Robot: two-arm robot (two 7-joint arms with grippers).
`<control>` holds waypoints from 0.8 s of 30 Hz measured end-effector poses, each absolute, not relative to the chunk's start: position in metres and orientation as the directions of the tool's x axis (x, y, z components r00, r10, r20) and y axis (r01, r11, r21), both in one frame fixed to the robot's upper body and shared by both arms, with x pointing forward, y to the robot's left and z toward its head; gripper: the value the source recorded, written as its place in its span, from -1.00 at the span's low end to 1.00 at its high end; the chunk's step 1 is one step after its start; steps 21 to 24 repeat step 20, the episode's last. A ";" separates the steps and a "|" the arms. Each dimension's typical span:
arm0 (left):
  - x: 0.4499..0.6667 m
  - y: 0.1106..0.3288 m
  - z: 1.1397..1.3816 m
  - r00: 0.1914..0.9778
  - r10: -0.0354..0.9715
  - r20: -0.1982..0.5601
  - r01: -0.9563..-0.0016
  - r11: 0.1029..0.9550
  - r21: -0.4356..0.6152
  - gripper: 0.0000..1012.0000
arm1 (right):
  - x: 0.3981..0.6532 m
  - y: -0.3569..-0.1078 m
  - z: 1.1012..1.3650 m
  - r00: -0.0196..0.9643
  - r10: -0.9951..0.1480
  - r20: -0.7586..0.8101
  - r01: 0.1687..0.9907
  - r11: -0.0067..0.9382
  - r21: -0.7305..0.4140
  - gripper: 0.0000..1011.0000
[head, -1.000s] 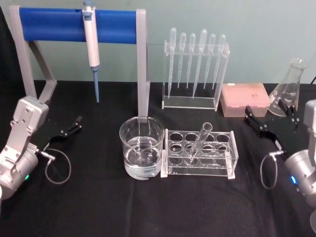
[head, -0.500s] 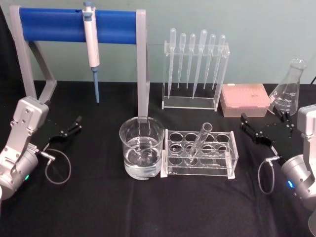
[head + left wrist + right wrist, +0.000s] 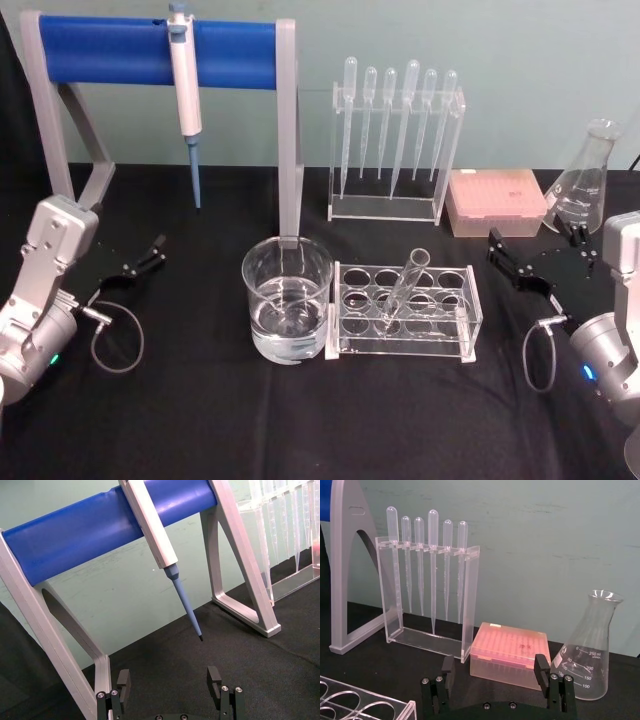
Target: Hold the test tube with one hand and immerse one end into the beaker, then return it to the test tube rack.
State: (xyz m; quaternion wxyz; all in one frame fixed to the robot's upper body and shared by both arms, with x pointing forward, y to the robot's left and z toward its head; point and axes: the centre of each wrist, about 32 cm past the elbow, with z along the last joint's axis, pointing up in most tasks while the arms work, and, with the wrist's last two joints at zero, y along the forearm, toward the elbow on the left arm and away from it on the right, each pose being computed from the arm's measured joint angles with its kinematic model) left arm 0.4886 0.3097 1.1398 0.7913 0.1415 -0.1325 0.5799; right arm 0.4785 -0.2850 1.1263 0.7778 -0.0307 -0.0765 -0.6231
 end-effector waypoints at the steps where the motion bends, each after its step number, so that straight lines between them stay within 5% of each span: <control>1: 0.489 0.310 1.140 0.292 0.880 0.374 -0.955 0.287 0.070 0.98 | 0.479 -0.285 1.126 0.211 -0.965 0.157 0.974 0.221 0.048 0.98; 24: 0.489 0.310 1.140 0.292 0.880 0.374 -0.955 0.287 0.070 0.98 | 0.478 -0.285 1.127 0.209 -0.965 0.156 0.975 0.219 0.046 0.98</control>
